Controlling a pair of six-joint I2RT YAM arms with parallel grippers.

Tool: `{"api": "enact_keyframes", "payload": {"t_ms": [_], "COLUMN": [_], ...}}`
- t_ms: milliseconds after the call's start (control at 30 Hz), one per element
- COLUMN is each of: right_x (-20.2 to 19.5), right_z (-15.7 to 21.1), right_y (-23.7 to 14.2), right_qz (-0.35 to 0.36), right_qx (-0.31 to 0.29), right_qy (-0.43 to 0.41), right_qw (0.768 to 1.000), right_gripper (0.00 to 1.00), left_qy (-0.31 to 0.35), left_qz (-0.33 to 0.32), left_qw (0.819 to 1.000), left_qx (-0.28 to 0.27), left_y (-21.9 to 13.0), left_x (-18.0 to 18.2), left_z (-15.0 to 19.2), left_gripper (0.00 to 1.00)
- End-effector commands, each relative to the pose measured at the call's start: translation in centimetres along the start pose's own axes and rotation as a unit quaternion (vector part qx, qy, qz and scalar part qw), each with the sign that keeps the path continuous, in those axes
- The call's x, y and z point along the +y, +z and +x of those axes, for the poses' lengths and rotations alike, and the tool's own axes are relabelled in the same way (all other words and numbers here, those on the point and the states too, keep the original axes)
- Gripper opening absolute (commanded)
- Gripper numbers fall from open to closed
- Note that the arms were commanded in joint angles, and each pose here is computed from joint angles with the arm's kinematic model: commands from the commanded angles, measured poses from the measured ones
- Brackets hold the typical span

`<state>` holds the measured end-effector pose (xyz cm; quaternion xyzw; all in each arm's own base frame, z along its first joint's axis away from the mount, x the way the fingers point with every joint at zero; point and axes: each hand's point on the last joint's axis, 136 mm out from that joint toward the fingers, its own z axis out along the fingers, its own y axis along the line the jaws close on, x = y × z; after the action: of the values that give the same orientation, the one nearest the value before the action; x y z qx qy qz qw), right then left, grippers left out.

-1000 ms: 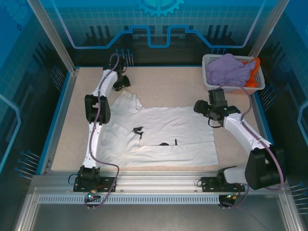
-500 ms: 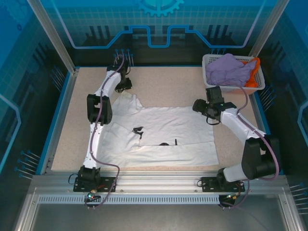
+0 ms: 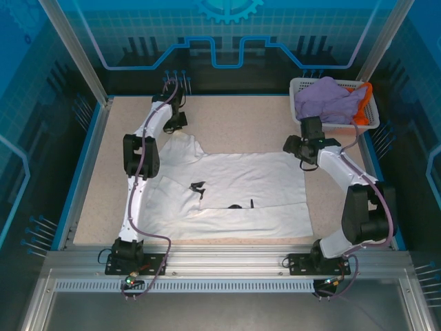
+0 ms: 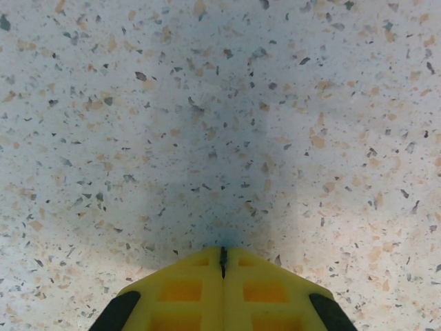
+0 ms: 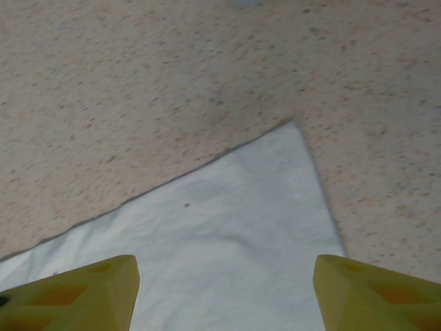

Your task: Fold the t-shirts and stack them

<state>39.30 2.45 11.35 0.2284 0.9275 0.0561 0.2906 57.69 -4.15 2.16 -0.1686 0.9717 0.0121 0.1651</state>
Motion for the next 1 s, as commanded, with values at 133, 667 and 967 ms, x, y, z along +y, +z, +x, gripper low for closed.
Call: {"api": "enact_keyframes", "payload": {"t_ms": [133,667,967], "right_x": [-3.6,-4.7,-3.9], "right_z": [-2.1,-4.6,-4.7], "right_y": [2.3,9.2,10.8], "right_qz": [0.033,0.044,0.06], "right_qx": [0.0,0.001,0.018], "right_qy": [0.026,0.112,0.121], "right_qw": [0.999,0.993,0.991], "right_gripper": [0.7,0.5,0.37], "left_qy": [0.001,-0.014,-0.003], "left_qz": [0.027,0.122,0.13], "left_qw": [1.0,0.989,0.989], "left_qx": [0.005,-0.081,-0.077], "left_y": [-2.9,-9.0,-9.8], "left_x": [-0.9,-2.8,-2.2], "left_z": [0.5,-1.0,0.9], "left_gripper": [0.0,0.0,0.0]}}
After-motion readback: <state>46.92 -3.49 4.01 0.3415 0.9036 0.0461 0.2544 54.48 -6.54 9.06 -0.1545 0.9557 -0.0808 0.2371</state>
